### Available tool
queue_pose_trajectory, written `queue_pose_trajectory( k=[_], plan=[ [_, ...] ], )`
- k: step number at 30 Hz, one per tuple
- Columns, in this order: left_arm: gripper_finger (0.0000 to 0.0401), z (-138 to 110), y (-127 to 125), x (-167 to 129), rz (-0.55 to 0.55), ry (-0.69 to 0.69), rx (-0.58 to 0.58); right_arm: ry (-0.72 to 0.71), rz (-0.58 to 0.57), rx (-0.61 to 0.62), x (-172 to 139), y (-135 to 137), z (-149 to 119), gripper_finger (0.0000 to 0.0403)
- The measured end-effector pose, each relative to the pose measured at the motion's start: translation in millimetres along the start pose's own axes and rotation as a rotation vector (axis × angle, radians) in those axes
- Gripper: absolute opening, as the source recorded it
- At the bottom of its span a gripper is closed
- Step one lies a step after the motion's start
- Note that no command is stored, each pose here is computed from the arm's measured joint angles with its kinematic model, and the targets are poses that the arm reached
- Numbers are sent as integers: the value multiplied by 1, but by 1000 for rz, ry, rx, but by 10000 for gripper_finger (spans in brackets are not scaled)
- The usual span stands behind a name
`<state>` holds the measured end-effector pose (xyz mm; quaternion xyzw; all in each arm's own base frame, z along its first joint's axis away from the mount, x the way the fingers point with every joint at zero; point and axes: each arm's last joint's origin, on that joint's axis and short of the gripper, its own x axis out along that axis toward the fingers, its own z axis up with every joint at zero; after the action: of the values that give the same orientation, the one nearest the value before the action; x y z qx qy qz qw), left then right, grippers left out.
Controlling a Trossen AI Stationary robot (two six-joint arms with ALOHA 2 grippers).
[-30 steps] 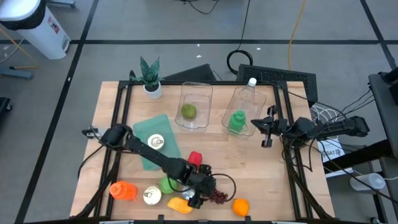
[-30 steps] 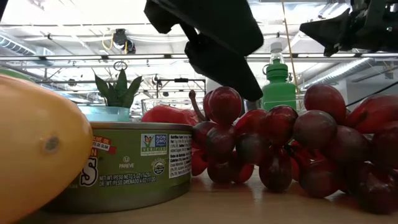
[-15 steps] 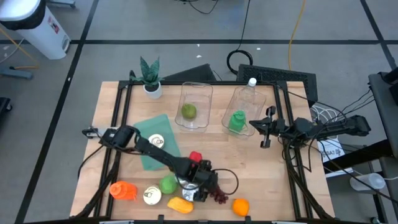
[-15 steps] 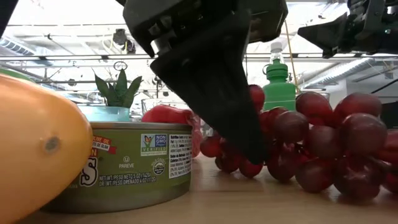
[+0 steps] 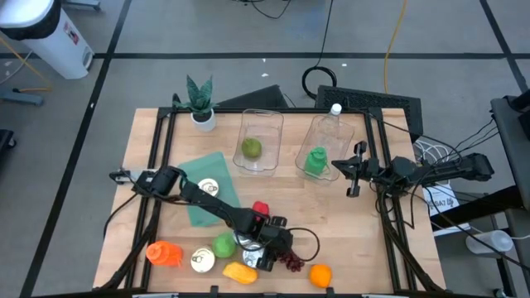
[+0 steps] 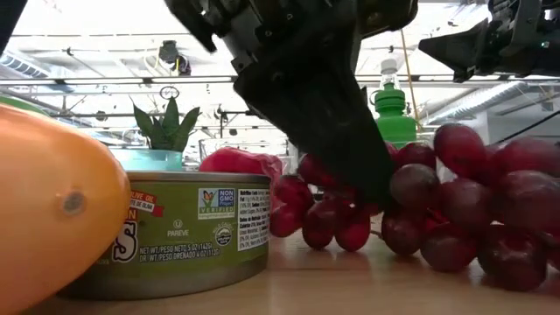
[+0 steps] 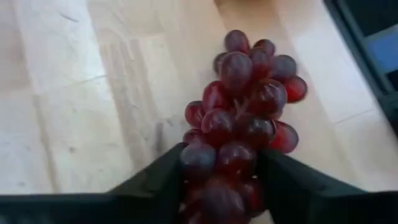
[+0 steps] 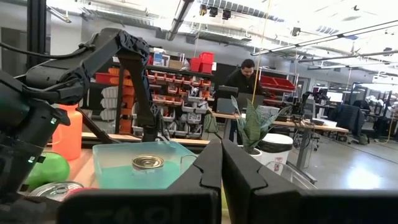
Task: Pick & Place Food Item
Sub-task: Put the grapes into the left transparent bin
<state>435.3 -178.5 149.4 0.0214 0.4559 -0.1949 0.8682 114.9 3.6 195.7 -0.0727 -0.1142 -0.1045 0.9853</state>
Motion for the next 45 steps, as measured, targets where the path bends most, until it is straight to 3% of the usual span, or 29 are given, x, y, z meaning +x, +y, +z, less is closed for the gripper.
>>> queue_pose_trajectory(
  k=[5, 11, 15, 24, 30, 34, 38, 45],
  plan=[
    [70, 0, 7, -1, -71, 8, -46, 1, 0, -1, 0, 0, 0, 0],
    [60, 3, 8, -3, -100, -10, 31, 5, 3, 0, 0, 0, -1, 0],
    [52, 14, 7, -20, -113, -74, 84, 16, 7, -5, 1, 1, -2, 0],
    [52, 48, -1, -115, -37, -280, 218, 24, 9, -6, 2, 1, -3, 0],
    [51, 48, -12, -188, 90, -326, 272, 30, 11, -3, 2, 1, -4, 0],
    [51, 33, -21, -234, 157, -386, 288, 30, 11, 3, 2, 1, -4, 0],
    [51, 0, -25, -270, 240, -481, 273, 29, 10, 4, 2, 1, -4, 0],
    [51, -88, -21, -292, 359, -715, 151, 29, 11, 12, 2, 1, -3, 0]
  ],
)
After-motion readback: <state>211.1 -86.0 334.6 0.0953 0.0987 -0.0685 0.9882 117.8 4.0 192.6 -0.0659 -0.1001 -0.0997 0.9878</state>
